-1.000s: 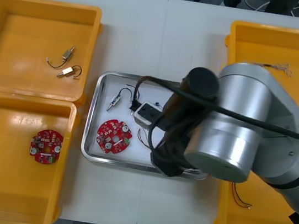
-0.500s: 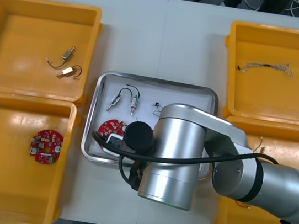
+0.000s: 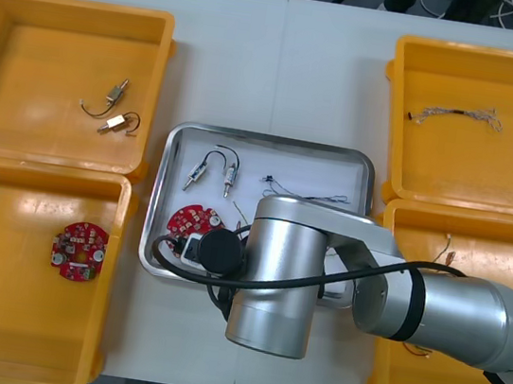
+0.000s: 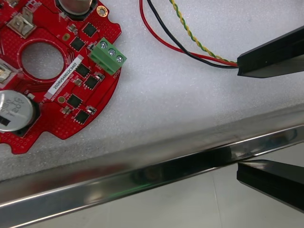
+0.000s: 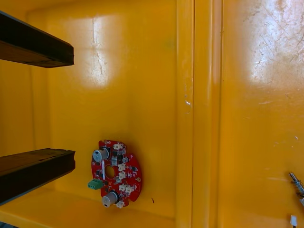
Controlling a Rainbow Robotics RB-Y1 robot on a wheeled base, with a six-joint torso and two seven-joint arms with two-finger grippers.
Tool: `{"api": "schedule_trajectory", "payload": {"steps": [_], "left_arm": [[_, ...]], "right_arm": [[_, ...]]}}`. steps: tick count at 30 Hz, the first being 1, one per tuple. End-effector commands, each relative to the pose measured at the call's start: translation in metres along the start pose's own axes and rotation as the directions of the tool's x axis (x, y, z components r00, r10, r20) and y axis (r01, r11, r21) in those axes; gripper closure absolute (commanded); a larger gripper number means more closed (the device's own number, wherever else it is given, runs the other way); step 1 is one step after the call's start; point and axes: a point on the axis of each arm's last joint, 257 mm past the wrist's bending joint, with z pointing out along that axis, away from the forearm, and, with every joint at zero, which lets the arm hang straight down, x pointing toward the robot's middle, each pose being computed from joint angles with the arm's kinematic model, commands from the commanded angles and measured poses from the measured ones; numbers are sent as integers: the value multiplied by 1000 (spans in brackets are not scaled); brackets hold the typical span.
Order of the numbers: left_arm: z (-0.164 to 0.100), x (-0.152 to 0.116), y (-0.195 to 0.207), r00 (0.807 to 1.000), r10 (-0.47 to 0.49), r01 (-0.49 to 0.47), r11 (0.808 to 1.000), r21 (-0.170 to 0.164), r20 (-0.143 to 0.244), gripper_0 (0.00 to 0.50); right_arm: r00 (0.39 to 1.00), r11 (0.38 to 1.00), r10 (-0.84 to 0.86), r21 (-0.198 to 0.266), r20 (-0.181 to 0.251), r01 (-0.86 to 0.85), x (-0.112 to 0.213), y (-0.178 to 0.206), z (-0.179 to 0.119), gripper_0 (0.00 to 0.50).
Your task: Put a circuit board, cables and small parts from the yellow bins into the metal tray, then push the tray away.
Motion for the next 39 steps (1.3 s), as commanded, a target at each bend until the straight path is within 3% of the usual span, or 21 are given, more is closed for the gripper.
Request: {"api": "schedule_trajectory", "payload": {"steps": [1, 13, 29, 30, 31, 32, 33, 34, 36, 39], "left_arm": [[-15, -6, 11, 999, 38, -37, 999, -39, 33, 0], [-15, -6, 11, 999, 38, -37, 999, -39, 33, 0], [-15, -6, 11, 999, 38, -37, 999, -39, 33, 0], [-15, -6, 11, 999, 38, -37, 999, -39, 33, 0], [-15, -6, 11, 999, 38, -37, 999, -39, 33, 0], [-15, -6, 11, 999, 38, -37, 999, -39, 33, 0], [-15, -6, 11, 999, 38, -37, 999, -39, 33, 0], [-15, -6, 11, 999, 38, -37, 999, -39, 33, 0], [-15, -6, 11, 999, 38, -37, 999, -39, 33, 0], [-15, -6, 11, 999, 38, -37, 999, -39, 33, 0]], "right_arm": [[996, 995, -93, 47, 7, 92, -6, -9, -1, 0], [994, 994, -106, 33, -9, 107, -10, 0, 6, 0], [994, 994, -106, 27, 8, 106, -15, -3, -4, 0], [994, 994, -106, 25, 8, 105, -15, -2, -3, 56], [994, 994, -106, 25, 6, 105, -15, -2, -3, 191], [995, 994, -104, 25, 7, 104, -15, -3, -4, 255], [994, 994, -106, 25, 6, 105, -15, -2, -3, 380], [995, 995, -101, 24, 8, 101, -15, -2, -4, 456], [995, 995, -99, 25, 8, 99, -15, -2, -3, 500], [995, 995, -100, 27, 8, 100, -15, -3, -4, 500]]}}
